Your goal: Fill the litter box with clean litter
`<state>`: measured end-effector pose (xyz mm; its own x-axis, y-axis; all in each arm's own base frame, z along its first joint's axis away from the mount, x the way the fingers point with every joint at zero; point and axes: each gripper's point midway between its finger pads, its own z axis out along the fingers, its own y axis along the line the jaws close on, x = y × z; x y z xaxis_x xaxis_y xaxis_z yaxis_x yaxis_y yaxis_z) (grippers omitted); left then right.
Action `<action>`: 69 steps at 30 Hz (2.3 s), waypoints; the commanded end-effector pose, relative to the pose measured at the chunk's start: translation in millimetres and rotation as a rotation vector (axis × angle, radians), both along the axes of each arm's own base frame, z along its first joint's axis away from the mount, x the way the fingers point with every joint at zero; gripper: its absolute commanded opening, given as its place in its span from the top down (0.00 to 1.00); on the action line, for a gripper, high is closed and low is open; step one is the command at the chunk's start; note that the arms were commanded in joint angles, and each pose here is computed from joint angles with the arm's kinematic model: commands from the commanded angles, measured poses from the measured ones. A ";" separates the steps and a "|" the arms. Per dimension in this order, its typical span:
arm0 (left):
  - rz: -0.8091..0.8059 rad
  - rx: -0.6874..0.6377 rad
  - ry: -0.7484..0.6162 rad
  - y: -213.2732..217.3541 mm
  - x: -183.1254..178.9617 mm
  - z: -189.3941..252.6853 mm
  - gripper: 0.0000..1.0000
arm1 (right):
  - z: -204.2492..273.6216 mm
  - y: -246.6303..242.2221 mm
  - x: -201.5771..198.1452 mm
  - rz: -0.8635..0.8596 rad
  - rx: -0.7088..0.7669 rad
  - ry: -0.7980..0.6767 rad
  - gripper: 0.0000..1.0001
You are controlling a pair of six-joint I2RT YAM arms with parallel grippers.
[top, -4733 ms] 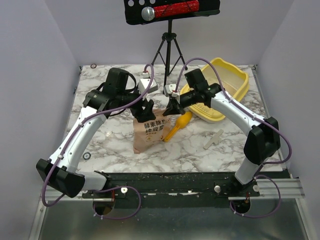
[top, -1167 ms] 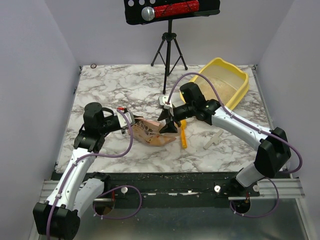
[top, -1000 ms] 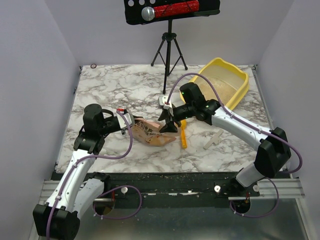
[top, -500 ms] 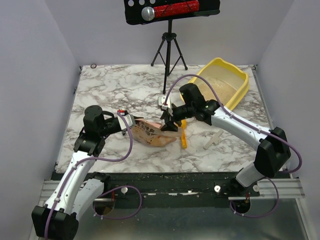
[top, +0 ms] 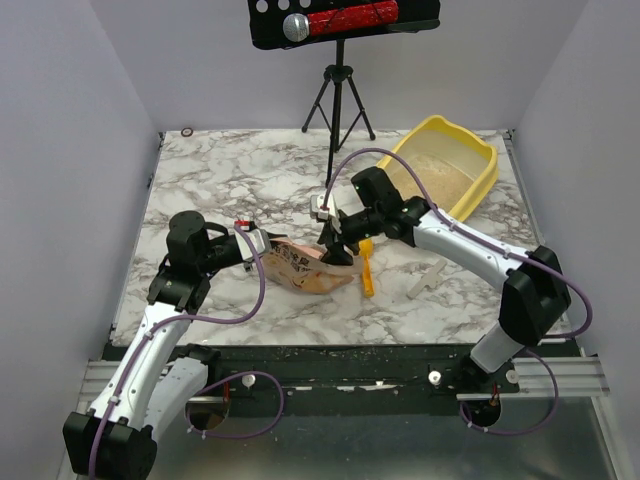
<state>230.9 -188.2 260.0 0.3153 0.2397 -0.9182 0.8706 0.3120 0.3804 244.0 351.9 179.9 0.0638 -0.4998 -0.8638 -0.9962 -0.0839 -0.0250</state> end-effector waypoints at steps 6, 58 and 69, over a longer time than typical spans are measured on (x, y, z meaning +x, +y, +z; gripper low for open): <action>-0.043 -0.065 -0.222 -5.9 -10.7 52.1 1.00 | -37.8 -6.4 9.0 -0.065 -0.119 0.034 0.61; 0.142 -0.054 -0.315 -1.8 22.9 43.2 1.00 | 64.6 -58.8 19.3 -0.620 -0.038 0.048 1.00; 0.141 -0.060 -0.322 -1.4 20.2 44.7 1.00 | 45.2 -22.3 0.0 -0.476 -0.077 0.147 1.00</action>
